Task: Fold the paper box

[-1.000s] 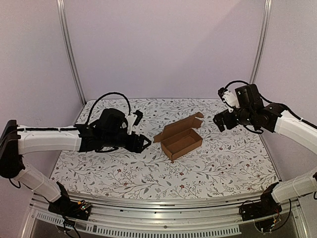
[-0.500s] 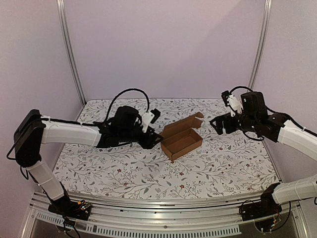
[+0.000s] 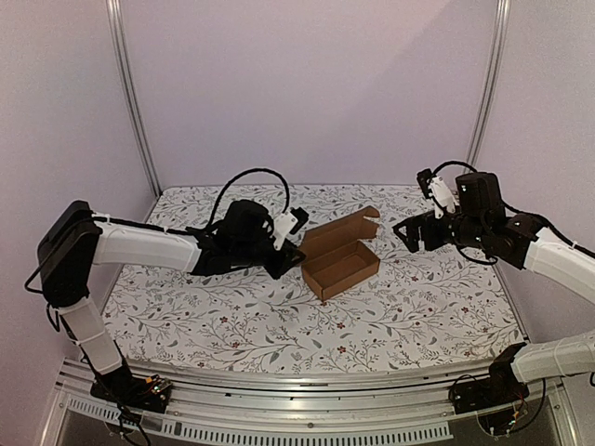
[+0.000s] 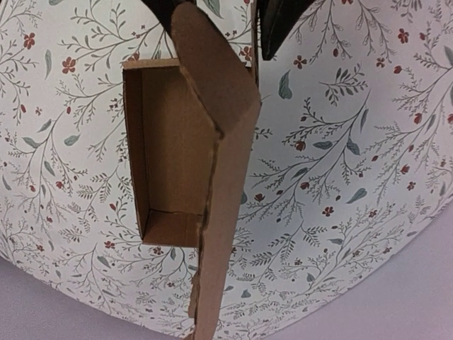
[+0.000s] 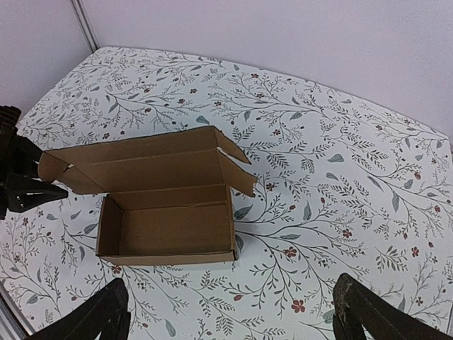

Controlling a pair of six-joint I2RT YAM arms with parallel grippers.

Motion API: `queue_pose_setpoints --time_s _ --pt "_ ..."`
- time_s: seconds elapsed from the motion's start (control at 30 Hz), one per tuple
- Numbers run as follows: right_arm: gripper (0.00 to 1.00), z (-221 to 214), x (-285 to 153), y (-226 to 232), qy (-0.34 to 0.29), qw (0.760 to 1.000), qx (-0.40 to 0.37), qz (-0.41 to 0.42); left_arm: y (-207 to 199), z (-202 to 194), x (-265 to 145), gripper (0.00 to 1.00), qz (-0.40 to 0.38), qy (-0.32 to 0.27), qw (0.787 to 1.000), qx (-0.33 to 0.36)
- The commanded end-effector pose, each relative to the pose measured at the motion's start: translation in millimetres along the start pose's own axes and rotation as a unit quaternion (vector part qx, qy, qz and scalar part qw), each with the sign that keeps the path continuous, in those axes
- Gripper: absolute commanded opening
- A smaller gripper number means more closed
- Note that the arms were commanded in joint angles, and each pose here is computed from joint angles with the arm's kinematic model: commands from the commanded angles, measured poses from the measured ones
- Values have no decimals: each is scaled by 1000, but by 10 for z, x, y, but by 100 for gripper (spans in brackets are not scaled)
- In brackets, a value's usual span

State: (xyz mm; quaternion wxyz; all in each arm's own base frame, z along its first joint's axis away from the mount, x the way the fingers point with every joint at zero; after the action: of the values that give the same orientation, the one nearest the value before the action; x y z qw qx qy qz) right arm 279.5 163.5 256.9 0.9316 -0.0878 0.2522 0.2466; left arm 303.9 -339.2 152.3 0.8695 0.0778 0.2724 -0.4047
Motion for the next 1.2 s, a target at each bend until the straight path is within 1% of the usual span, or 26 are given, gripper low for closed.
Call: queue_pose_setpoints --time_s 0.0,0.13,0.5,0.57,0.63,0.7,0.8,1.0,1.07,1.17 --pt "99 13 8 -2 -8 1000 10 5 111 -11 52 27 19 8 1000 2" --pt "99 15 30 -4 -5 1000 10 4 131 -28 41 23 27 9 1000 4" --pt "99 48 141 6 0 1000 14 7 153 -60 -2 0 39 18 999 16" --pt "99 53 183 4 3 1000 8 7 149 -40 -25 0 39 17 999 19" --pt "96 74 227 56 4 1000 -3 29 133 -9 -57 0 37 15 999 22" --pt "90 84 306 75 6 999 -14 41 98 23 -92 0 34 14 999 28" --pt "82 48 459 70 13 997 -16 68 69 52 -156 0 32 16 999 34" --pt "71 -41 722 -33 22 994 -10 111 18 26 -301 0 28 16 999 36" --pt "70 -88 810 -42 25 992 -12 119 5 0 -350 0 27 18 999 36" --pt "68 -141 916 -17 21 990 -35 133 -2 -65 -406 0 26 22 999 34"
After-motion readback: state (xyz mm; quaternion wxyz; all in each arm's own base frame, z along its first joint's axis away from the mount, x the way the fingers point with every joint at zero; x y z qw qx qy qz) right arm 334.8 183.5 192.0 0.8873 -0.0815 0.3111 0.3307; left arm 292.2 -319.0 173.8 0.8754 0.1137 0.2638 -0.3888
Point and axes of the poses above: each gripper's point midway between its finger pads, its own x axis out along the fingers, its own y axis along the line the jaws close on, z = x × y, the point moved 5 cm from there along -x, back along the fingers, and after that the axes turned 8 degrees about -x, right-handed, at the moved point
